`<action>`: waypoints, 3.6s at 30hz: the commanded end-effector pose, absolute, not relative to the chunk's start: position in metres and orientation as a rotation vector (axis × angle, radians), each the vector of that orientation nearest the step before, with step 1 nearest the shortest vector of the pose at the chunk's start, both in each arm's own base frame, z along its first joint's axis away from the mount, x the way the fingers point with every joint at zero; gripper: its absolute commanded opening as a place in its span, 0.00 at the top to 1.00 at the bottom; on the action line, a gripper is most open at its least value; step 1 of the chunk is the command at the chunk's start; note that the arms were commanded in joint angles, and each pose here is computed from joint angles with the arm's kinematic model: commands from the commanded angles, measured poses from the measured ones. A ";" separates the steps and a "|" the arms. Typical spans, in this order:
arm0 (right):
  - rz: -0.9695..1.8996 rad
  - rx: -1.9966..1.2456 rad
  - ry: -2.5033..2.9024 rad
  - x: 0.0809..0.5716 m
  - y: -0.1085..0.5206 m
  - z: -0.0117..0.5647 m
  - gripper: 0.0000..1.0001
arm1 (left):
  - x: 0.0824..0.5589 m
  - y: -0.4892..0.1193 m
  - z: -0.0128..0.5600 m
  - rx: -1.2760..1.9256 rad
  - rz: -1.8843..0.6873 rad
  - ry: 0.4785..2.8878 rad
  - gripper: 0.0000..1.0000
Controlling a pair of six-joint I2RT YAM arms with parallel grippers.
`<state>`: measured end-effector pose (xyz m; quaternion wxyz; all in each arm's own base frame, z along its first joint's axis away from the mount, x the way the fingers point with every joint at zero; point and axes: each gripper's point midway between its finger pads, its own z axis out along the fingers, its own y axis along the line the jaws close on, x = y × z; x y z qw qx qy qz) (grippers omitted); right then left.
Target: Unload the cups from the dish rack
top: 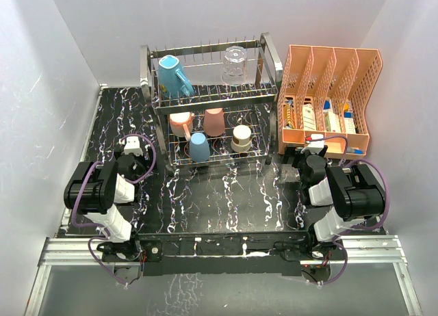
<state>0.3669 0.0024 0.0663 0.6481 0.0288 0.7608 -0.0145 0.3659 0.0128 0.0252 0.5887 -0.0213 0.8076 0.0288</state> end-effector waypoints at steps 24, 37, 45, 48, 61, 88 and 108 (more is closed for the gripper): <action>-0.160 0.409 1.583 0.351 -0.044 0.158 0.02 | 0.365 0.013 0.070 0.033 0.015 2.069 0.03; 0.301 0.222 1.693 0.340 0.049 0.229 0.02 | 0.318 0.004 0.145 0.181 -0.191 2.172 0.03; 0.303 -0.067 1.750 0.321 0.159 0.226 0.02 | 0.292 -0.019 0.159 0.360 -0.335 2.243 0.03; 0.312 -0.117 1.753 0.324 0.183 0.223 0.02 | 0.284 -0.028 0.166 0.429 -0.385 2.228 0.03; 0.210 -0.166 1.800 0.384 0.229 0.198 0.01 | 0.260 -0.053 0.182 0.643 -0.510 2.134 0.03; 0.135 -0.225 1.861 0.406 0.233 0.146 0.24 | 0.231 -0.086 0.233 0.785 -0.616 1.888 0.08; 0.349 -0.143 1.759 0.357 0.235 0.207 0.55 | 0.218 -0.090 0.226 0.944 -0.531 1.755 0.03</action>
